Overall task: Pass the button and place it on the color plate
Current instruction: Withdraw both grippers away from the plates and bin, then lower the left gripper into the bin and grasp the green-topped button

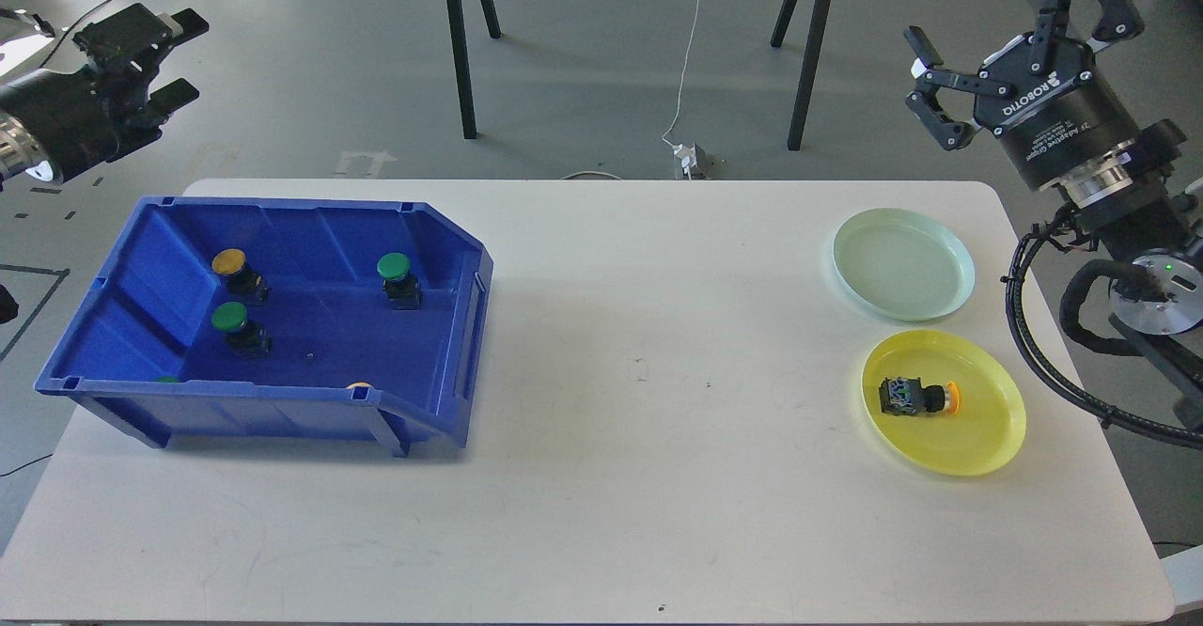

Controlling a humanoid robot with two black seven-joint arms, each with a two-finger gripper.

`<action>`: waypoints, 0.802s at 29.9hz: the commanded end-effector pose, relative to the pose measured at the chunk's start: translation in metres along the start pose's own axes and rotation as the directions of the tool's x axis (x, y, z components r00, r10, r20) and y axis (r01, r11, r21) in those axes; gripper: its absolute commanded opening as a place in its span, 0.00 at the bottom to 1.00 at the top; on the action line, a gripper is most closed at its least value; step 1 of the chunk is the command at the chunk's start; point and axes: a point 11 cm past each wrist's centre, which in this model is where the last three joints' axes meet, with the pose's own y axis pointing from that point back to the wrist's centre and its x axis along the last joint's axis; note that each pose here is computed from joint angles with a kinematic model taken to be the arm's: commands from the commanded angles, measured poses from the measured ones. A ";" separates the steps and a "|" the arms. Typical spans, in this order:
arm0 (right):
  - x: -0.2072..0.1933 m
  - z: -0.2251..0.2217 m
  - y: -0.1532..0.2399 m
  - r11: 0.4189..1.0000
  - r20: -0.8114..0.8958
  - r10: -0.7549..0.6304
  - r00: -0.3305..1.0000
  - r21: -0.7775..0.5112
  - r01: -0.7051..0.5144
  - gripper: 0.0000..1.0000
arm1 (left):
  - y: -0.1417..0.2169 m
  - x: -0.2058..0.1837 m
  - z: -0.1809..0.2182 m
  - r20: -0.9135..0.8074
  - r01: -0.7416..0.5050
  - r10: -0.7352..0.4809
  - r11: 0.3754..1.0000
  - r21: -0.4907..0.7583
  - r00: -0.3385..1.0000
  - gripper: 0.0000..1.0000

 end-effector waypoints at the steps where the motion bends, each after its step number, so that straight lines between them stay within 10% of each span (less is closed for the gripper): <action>1: 0.004 0.009 0.009 1.000 0.017 0.020 1.000 -0.010 -0.020 0.98 | 0.000 -0.010 0.032 0.209 0.124 -0.121 0.992 -0.001 0.970 1.00; 7: 0.010 0.015 0.019 0.999 0.022 0.043 0.999 -0.023 -0.043 0.98 | 0.019 -0.066 0.059 0.655 0.376 -0.391 0.910 0.172 0.646 1.00; 12: 0.011 0.016 0.020 0.999 0.021 0.046 0.999 -0.025 -0.046 0.98 | 0.029 -0.072 0.021 0.786 0.337 -0.539 0.832 0.440 0.304 1.00; 24: 0.013 0.022 0.024 0.998 0.027 0.059 0.998 -0.034 -0.058 0.98 | 0.025 -0.084 -0.048 0.667 0.337 -0.687 0.725 0.601 0.288 0.99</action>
